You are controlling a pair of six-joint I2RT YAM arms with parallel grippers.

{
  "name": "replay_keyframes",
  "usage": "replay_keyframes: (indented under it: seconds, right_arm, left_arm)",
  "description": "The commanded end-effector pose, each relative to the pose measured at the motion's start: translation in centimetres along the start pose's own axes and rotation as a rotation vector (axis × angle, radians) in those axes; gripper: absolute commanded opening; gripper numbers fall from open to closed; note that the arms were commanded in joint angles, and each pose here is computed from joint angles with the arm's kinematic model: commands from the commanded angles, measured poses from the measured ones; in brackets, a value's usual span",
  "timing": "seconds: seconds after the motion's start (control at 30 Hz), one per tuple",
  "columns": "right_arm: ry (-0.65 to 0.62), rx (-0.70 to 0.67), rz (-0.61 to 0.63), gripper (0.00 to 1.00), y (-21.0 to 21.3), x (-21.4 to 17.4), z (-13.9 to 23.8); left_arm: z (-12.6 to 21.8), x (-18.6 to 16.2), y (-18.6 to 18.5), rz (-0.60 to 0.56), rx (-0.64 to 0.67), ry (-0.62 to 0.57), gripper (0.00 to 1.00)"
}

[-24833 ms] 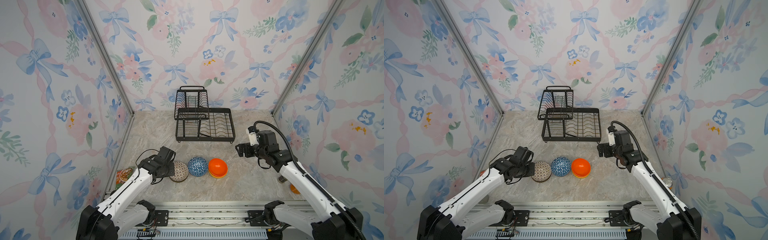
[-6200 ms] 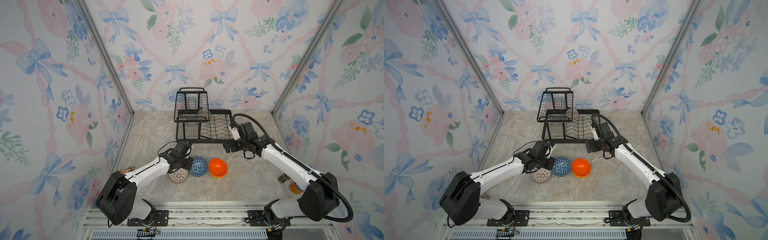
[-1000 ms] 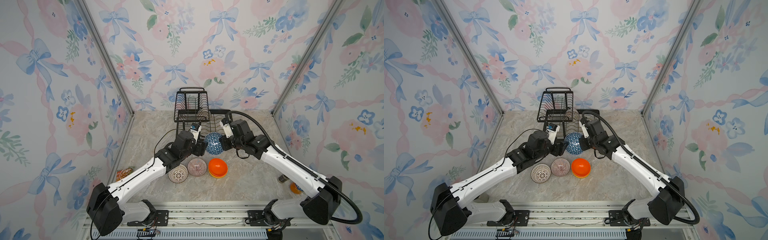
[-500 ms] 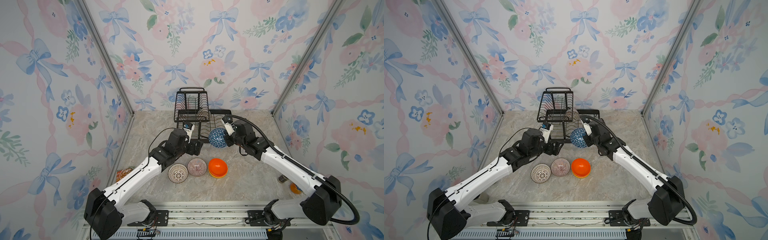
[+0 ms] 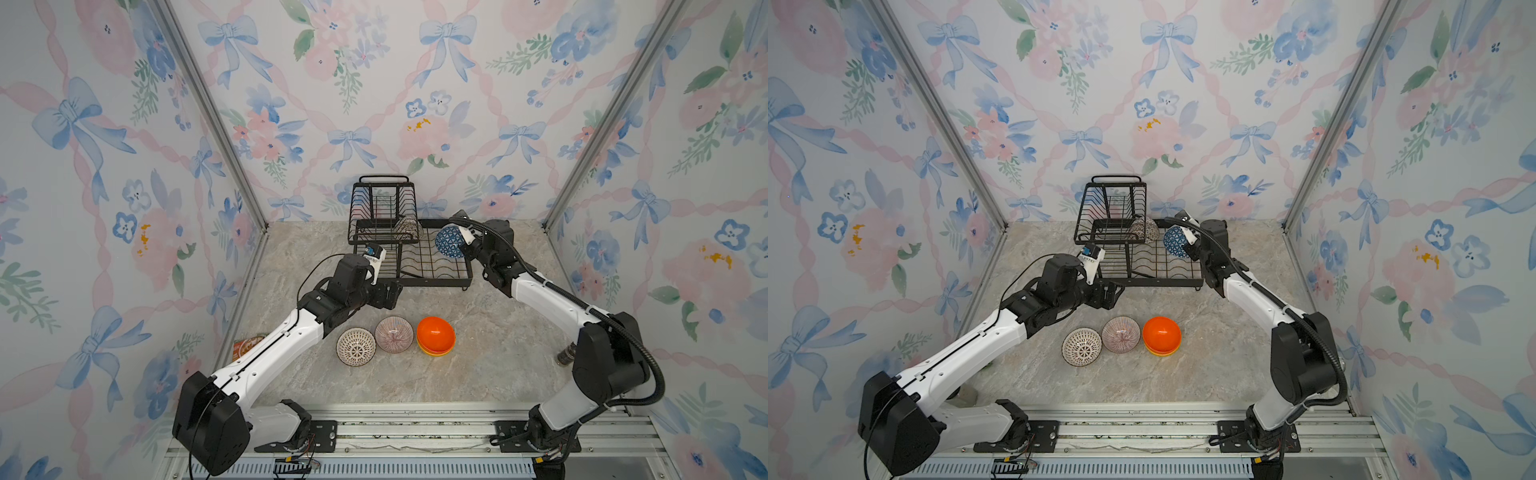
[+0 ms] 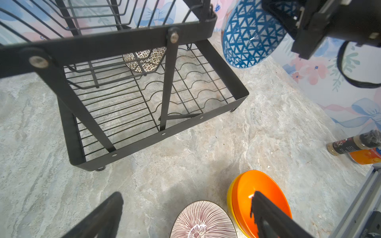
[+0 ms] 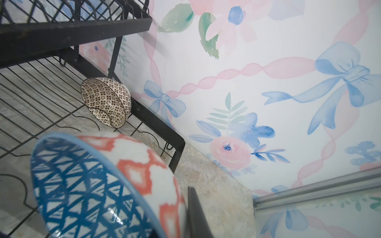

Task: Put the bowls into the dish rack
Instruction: 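Carry the blue bowl with the right gripper over the rack's lower tier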

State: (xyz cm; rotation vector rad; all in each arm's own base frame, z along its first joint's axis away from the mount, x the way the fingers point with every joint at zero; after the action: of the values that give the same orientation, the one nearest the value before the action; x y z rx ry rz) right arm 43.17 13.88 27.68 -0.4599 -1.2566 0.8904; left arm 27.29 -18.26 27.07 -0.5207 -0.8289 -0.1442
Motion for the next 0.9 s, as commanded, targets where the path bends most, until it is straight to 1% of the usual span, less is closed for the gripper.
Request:
replay_keyframes:
  seconds: [0.0,0.23,0.53,0.67,0.87]
  right_arm:
    - [-0.161,-0.150,0.063,0.00,-3.6,2.6,-1.3]
    - [-0.180,-0.218,0.136,0.00,-4.0,1.5,-5.4]
    - [-0.197,-0.305,0.248,0.00,-3.4,0.2,-9.7]
    - [-0.211,-0.378,0.274,0.00,-3.2,-0.4,-11.1]
    - [-0.210,-0.380,0.334,0.00,-2.6,-1.4,-12.6]
  left_arm:
    - [0.4,1.0,-0.4,-0.022,-0.021,-0.012,0.98]
    - [0.5,1.5,-0.4,-0.028,-0.040,-0.013,0.98]
    - [0.1,1.8,0.0,-0.032,0.004,0.019,0.98]
    - [0.0,1.9,0.2,-0.034,0.019,0.027,0.98]
    - [-0.5,1.9,0.3,-0.036,0.022,0.042,0.98]
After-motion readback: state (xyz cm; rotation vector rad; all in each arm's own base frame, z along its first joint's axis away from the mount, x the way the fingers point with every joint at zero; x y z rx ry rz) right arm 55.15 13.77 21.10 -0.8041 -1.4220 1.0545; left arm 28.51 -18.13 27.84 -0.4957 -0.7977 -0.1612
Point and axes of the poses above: each gripper's point midway between its finger pads, its own z axis back along the fingers, its own y axis along the line the jaws close on, x = y × z, the point moved 8 cm from there along z, back along the fingers, and after that the axes turned 14 degrees about z, right-handed, at the moved point
